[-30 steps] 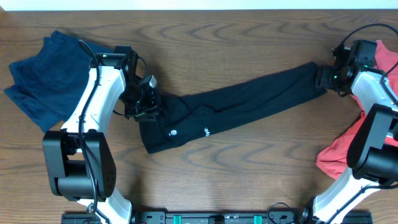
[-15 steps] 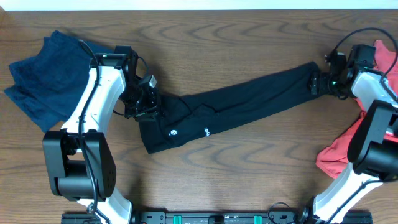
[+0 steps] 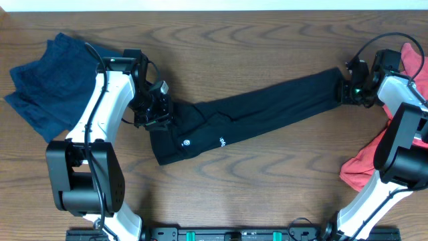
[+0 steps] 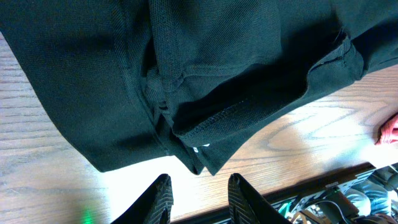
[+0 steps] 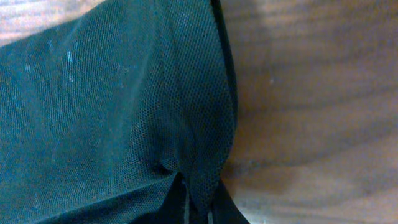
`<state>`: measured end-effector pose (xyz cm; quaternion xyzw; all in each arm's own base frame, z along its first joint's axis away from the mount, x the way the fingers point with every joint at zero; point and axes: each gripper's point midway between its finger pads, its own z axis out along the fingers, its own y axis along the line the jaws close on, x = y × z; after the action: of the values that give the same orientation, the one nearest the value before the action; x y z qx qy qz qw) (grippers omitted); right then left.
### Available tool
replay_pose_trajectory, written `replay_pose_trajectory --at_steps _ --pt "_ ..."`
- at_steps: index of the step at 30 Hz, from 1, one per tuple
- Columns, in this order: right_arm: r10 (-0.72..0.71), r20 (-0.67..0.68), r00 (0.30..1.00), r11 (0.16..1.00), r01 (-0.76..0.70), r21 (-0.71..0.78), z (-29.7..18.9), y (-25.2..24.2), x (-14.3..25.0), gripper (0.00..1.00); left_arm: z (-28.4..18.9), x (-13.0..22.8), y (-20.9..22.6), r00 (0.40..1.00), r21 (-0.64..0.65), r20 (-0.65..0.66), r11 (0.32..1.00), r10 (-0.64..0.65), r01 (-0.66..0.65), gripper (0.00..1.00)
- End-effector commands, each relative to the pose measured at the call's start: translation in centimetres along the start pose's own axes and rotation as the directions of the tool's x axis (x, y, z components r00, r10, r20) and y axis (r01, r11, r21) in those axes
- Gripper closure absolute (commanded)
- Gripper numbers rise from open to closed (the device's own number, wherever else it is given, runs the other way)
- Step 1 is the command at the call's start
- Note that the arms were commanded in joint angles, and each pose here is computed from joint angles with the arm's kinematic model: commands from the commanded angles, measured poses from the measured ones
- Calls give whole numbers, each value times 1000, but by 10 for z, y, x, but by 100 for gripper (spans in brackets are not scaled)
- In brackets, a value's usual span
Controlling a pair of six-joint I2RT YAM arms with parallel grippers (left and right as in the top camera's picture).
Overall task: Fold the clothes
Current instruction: 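Fold the right end leftward over the middle with the right gripper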
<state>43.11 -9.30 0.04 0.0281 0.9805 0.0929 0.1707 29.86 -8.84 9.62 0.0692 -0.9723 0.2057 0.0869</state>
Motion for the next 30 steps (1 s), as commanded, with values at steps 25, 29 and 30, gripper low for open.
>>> replay_pose_trajectory --at_steps 25,29,30 --pt "-448 -109 887 893 449 -20 -80 186 40 99 -1 -1 0 1000 -2 2 1000 -1 1 67" --pt "-511 -146 847 857 514 -18 -69 215 55 99 -1 -1 0 1000 -2 2 1000 -1 1 66" --pt "-516 -153 843 854 519 -21 -67 218 57 99 -1 -1 0 1000 -2 3 1000 -1 1 66"
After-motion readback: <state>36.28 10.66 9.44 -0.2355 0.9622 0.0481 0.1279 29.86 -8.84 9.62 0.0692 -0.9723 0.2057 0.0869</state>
